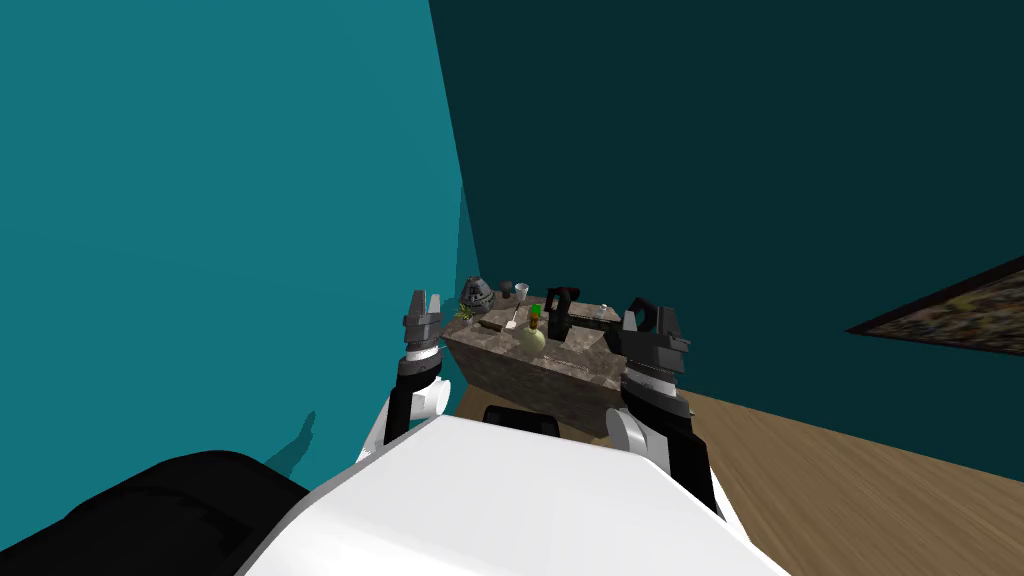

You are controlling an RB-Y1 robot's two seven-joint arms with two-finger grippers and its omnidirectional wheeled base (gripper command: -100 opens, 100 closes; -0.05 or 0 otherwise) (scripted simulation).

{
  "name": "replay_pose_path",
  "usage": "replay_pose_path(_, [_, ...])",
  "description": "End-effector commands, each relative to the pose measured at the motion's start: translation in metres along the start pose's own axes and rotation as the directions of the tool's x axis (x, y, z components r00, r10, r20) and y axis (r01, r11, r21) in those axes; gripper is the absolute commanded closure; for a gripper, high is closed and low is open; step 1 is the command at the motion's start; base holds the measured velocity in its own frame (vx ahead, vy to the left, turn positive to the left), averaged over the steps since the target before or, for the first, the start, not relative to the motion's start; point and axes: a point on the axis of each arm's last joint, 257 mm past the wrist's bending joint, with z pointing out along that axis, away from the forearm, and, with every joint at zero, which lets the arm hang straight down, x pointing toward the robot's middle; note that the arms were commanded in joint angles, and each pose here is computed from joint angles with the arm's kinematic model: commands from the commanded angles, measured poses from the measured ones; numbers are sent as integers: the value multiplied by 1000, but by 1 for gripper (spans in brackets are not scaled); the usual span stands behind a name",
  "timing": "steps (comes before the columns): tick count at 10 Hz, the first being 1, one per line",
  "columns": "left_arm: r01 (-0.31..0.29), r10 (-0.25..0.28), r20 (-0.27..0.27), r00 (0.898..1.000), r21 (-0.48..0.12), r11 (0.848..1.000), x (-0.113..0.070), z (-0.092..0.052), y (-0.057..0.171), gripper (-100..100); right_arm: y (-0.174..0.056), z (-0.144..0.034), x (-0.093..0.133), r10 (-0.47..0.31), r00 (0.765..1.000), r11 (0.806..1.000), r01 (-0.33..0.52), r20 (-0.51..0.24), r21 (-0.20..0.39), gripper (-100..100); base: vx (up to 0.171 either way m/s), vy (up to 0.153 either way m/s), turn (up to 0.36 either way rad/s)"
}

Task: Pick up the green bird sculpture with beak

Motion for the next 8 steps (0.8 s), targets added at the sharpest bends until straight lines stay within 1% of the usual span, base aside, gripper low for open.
replay_pose_path(1, [-14,13,-45,999,-15,1000,7,2,6,-100,0,0,0,0,1000,1000,0,0,0,0,-81,13,-70])
replay_pose_path(3, [-31,27,-90,996,-44,999,13,4,17,-100,0,0,0,0,1000,1000,0,0,0,0,-124,-2,-53])
replay_pose_path(5, [-54,44,-134,990,-79,995,20,5,31,-100,0,0,0,0,1000,1000,0,0,0,0,-75,-19,-59])
replay_pose_path(6, [-56,43,-136,990,-87,995,20,5,33,-100,0,0,0,0,1000,1000,0,0,0,0,-41,-15,-20])
replay_pose_path(7, [-70,52,-159,986,-113,991,24,6,43,-100,0,0,0,0,1000,1000,0,0,0,0,-34,-17,-36])
replay_pose_path(8, [-70,52,-159,986,-113,991,24,6,43,-100,0,0,0,0,1000,1000,0,0,0,0,-24,-12,-25])
